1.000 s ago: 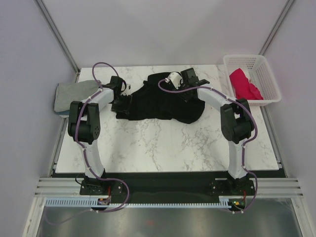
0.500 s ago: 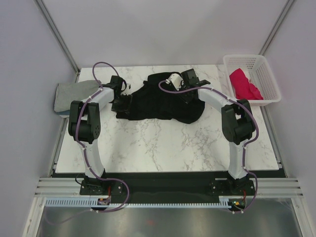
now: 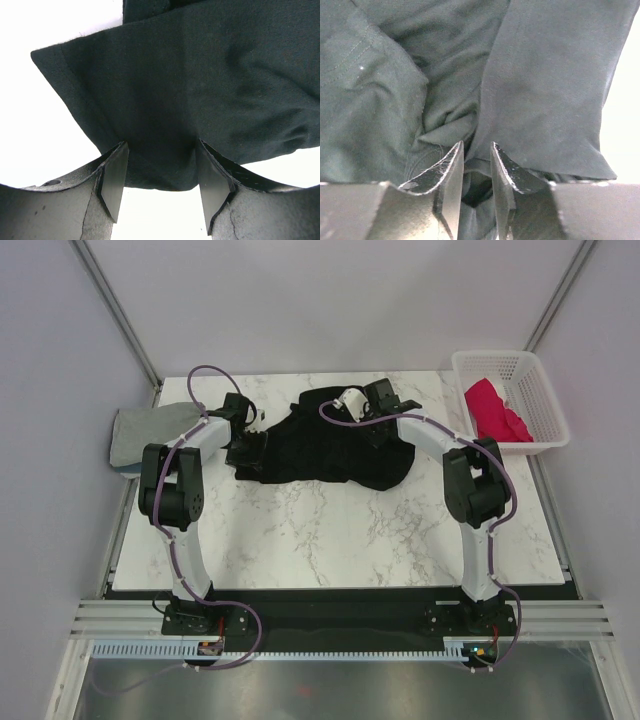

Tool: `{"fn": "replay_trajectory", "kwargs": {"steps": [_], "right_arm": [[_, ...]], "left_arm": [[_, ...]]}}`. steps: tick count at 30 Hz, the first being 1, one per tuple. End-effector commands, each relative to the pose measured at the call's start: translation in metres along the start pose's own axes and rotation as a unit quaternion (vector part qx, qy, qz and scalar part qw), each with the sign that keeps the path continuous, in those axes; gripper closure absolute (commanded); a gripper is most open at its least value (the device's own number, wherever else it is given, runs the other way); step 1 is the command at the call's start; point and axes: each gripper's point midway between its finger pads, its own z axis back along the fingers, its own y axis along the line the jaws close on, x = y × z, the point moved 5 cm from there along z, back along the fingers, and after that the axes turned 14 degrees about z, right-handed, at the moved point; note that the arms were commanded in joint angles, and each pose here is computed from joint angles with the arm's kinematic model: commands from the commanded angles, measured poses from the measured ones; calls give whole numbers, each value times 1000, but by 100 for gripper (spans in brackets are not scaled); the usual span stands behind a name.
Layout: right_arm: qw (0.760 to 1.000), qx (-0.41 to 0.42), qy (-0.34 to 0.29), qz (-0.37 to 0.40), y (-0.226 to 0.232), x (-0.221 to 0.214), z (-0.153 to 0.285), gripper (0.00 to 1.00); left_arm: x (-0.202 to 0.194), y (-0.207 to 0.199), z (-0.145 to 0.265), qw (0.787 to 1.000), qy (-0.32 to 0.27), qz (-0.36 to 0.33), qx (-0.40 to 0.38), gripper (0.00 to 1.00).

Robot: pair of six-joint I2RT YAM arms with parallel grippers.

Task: Fold and stack the t-shirts
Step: Flatten the tshirt out

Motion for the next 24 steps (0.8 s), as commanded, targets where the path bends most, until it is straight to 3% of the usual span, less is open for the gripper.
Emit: {"fn": "replay_trajectory", "kwargs": {"steps": [1,5,6,7,24], "right_arm": [[1000,-1,-15,-11,-5,11,-5,65],[1000,3,-16,-18,-5,13,-9,78],[1000,4,-15,-17,-6,14,-9,97],[1000,-2,-13,-16,-8,14,-8,100],[986,-166,-23,18,-103,37,63,100]], "left_arm": [[0,-6,-10,1000,5,2,-9,37],[0,-7,-11,1000,7,1,-9,37],[0,-7,-10,1000,6,1,-10,37],[1,-7,-9,1000,5,1,-9,37],[7,-12,-7,1000,-4,-6,-9,37]]}}
